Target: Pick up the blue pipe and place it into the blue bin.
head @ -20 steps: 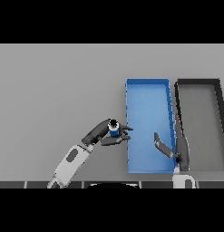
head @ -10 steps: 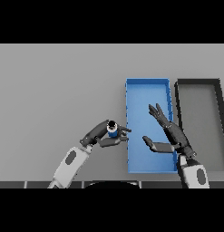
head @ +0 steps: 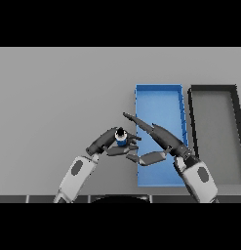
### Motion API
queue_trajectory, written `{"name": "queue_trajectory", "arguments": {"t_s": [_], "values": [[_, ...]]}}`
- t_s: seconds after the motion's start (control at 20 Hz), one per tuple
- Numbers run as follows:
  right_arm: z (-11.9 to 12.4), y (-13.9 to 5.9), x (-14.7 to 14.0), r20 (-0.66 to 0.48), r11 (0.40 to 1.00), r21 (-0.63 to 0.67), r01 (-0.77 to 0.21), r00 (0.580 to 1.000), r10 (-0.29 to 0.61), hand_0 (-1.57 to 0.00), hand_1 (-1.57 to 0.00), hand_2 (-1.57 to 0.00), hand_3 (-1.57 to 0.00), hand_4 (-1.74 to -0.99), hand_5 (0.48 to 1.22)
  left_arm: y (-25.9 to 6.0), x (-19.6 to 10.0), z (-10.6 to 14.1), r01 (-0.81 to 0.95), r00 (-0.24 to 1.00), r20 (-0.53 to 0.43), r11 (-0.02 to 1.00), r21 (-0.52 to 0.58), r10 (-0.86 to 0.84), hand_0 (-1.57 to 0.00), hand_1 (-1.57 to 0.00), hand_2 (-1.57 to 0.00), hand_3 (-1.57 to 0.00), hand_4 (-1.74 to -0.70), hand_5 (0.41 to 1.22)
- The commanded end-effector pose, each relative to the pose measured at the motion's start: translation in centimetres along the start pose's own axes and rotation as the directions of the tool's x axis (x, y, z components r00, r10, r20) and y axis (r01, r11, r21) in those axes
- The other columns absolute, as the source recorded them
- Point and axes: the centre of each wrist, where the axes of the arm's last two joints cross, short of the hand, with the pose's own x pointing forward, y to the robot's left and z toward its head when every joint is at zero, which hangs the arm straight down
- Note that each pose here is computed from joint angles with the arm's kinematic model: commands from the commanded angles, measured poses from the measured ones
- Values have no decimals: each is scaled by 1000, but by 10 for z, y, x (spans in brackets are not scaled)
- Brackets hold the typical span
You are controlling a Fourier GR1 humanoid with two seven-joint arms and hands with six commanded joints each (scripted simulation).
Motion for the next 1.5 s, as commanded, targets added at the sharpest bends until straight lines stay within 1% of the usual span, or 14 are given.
{"name": "queue_trajectory", "arguments": {"t_s": [0.0,0.35,0.5,0.55,0.6,0.75,0.8,0.85,0.9,0.95,1.0,1.15,1.3,1.45], "values": [[-6,1,1,7,1000,24,-14,1000,13,1,0,-46,1,-1268,555,1,0,-1,-1,1000,1,1000,-1,1,-1571,-1571,-1571,-1571,-1464,1221],[-48,0,9,-34,990,126,-63,997,68,-23,-32,-83,1,-1186,521,-1,-2,0,-25,999,-21,1000,-12,24,-1571,-1571,-1571,-1571,-1469,1221],[-64,2,12,-34,983,161,-89,995,96,-69,-108,-166,-44,-1204,497,2,0,-1,-11,999,-37,1000,-4,11,-1571,-1571,-1571,-1571,-1465,1221],[-68,2,11,-35,980,178,-85,995,92,-168,-218,-261,-128,-1233,487,6,-4,3,-3,998,-55,1000,0,3,-1571,-1571,-1571,-1571,-1462,1221],[-72,4,9,-36,977,195,-85,995,93,-323,-362,-377,-242,-1278,485,4,-4,5,-17,999,-39,1000,-1,17,-1571,-1571,-1571,-1571,-1517,1221],[-82,8,10,-5,976,201,-80,997,83,-876,-877,-910,-762,-1467,518,1,0,0,-15,997,-80,1000,-4,14,-1571,-1571,-1571,-1571,-1622,1221],[-83,7,7,-18,978,197,-67,997,72,-1015,-1015,-1042,-872,-1514,550,2,-1,1,-13,996,-85,1000,1,13,-1571,-1571,-1571,-1571,-1645,1221],[-84,9,4,-11,978,204,-50,999,53,-1126,-1127,-1148,-953,-1551,596,1,-3,1,-25,996,-83,1000,-1,25,-1571,-1571,-1571,-1511,-1662,1221],[-85,13,3,8,978,206,-26,1000,24,-1215,-1215,-1233,-1021,-1581,650,-1,-1,-1,-53,997,-48,999,2,53,-1571,-1571,-1571,-1523,-1677,1221],[-83,17,4,12,977,214,-4,1000,1,-1286,-1287,-1300,-1102,-1606,765,-1,-3,0,-81,997,-12,997,-3,81,-1571,-1571,-1571,-1532,-1690,1221],[-82,14,2,4,977,215,-3,1000,2,-1343,-1343,-1354,-1186,-1628,856,0,-5,2,-86,996,-16,996,-1,86,-1571,-1571,-1571,-1502,-1699,1221],[-83,19,2,55,976,214,-29,998,18,-1454,-1454,-1460,-1357,-1680,1034,0,-2,0,-94,996,-10,996,-13,93,-1571,-1571,-1571,-1441,-1718,1221],[-82,21,4,71,977,209,-34,997,20,-1511,-1511,-1514,-1462,-1710,1125,3,1,-2,-76,997,-4,997,-2,76,-1571,-1571,-1571,-1433,-1728,1221],[-84,28,4,70,978,207,0,997,-15,-1540,-1540,-1542,-1515,-1725,1172,-1,0,3,-65,998,4,998,1,65,-1571,-1571,-1571,-1422,-1731,1221]]}}
